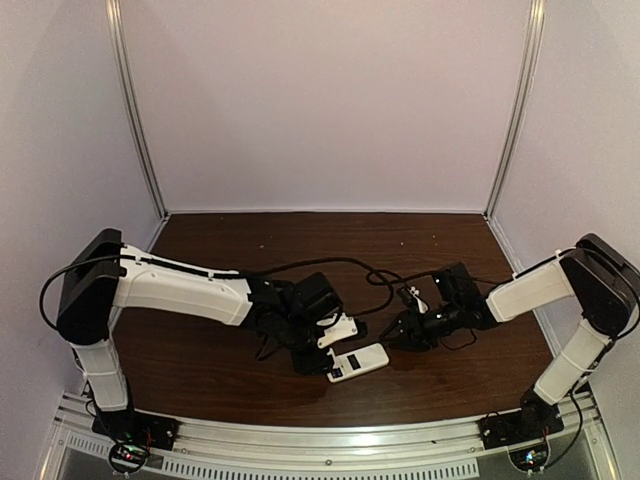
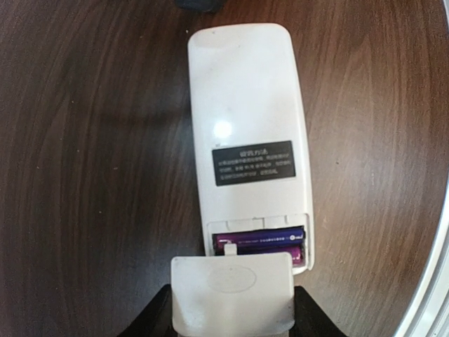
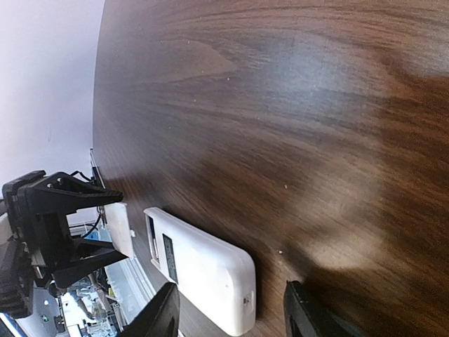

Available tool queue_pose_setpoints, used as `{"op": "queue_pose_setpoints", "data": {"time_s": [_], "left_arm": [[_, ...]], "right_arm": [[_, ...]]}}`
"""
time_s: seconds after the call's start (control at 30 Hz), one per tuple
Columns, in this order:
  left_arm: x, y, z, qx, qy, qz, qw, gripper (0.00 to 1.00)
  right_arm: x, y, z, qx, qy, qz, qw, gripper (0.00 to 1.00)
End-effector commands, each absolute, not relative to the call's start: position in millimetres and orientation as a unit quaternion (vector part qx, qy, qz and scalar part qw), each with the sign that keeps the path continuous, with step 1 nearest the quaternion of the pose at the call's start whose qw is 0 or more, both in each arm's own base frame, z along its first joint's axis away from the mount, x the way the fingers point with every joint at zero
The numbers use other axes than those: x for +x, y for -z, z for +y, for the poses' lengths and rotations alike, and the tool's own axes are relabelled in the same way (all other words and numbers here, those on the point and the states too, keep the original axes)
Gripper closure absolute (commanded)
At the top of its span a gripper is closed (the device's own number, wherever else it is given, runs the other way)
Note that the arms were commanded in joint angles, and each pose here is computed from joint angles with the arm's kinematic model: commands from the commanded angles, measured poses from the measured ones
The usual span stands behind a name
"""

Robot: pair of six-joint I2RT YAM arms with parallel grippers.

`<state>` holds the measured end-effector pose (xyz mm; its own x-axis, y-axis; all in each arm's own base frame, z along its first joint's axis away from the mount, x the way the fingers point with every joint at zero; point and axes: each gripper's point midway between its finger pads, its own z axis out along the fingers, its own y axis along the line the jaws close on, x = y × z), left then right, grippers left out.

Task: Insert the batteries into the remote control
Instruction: Move the remote control without the battery cover to the center of the board, then load the battery cover onto the remote control without the battery cover.

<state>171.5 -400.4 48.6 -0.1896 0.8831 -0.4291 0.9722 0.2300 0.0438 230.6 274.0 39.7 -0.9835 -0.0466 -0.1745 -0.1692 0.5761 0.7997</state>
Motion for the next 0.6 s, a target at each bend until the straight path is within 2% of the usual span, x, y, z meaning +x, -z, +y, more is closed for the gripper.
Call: {"op": "queue_pose_setpoints", "data": {"time_s": [0.0, 0.57], "left_arm": [[167.2, -48.5, -405.9, 0.618, 0.120, 0.759, 0.165, 0.72], [156.0, -36.2, -416.7, 0.631, 0.121, 0.753, 0.141, 0.70]], "right_arm": [[223.3, -43.8, 272.9, -0.064, -0.468, 0.879, 0.062, 0.49], [214.9, -42.6, 274.9, -0.057, -0.492, 0.867, 0.053, 0.59]]}}
